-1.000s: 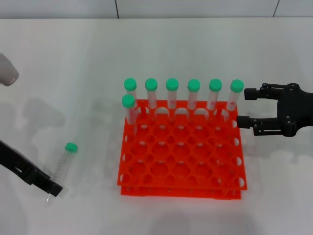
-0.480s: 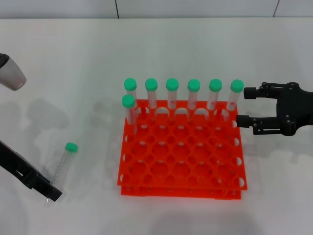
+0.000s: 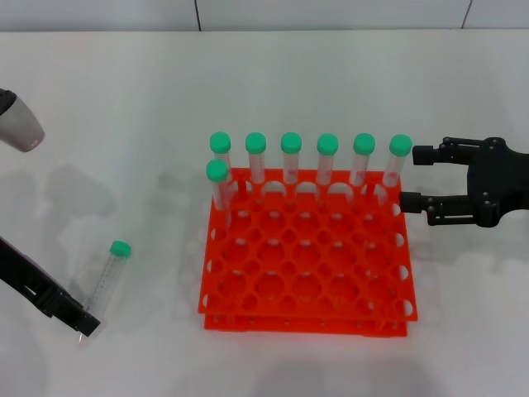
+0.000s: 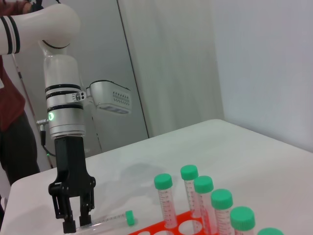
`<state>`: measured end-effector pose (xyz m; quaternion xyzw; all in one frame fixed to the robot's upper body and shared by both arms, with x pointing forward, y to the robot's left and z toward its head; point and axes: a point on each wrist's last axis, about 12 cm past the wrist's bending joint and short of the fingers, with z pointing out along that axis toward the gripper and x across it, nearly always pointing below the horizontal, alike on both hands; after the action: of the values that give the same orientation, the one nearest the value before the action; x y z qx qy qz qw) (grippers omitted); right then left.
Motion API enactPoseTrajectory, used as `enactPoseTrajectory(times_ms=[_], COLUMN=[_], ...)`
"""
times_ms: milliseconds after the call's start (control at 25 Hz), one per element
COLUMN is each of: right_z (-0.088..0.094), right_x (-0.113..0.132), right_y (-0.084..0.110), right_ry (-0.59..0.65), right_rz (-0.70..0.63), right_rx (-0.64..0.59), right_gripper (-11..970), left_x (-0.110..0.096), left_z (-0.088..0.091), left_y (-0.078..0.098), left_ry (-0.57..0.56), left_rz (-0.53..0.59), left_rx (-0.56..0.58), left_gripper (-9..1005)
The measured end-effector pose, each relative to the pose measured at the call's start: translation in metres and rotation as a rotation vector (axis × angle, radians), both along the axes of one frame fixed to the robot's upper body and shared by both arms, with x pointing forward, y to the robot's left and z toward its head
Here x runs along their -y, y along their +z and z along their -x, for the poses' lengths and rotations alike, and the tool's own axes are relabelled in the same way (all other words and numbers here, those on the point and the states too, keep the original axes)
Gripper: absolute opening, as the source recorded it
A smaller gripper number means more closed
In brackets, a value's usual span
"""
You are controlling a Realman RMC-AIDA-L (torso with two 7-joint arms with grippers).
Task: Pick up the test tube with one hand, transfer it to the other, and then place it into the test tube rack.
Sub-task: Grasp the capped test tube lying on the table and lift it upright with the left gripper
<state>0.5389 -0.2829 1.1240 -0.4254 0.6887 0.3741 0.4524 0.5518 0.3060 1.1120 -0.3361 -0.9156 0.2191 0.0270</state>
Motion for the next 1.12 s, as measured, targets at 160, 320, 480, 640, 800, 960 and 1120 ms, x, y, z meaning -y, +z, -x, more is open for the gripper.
enactPoseTrajectory(times_ms=[160,320,480,640,800,960,1120], right_z=[-0.001,-0.002,-0.002,-0.003,-0.003,-0.002,-0.002], right_x=[0.000,-0.001,-0.001,-0.001,0.000,0.000,0.001], right_y=[0.000,0.001,0.001,0.001,0.001,0.001,0.000], right_ry=[0.000,-0.001,-0.004,-0.007,-0.009,-0.010,-0.012], right_rz=[0.001,0.001,0.003,0.005,0.006,0.006,0.006], right_rx=[0.002,0.004,0.007,0.008,0.009,0.007,0.006], right_gripper=[798,798,798,798,798,798,798], left_x=[0.000,0.001,0.002,0.005,0.010,0.010,0.013], left_z=[-0.001,-0.003,-0.005,-0.007,-0.008,-0.010,-0.010], left_y=[0.000,0.001,0.003,0.004,0.005,0.007,0.007], left_ry=[0.002,0.002,0.002,-0.012,-0.024,-0.023,-0.033], left_rz=[-0.003,-0.005,-0.008,-0.022,-0.027,-0.031,-0.034], left_rx=[0.003,0.007,0.013,0.009,0.002,0.003,-0.004], left_gripper=[453,440,433,432,431,430,429])
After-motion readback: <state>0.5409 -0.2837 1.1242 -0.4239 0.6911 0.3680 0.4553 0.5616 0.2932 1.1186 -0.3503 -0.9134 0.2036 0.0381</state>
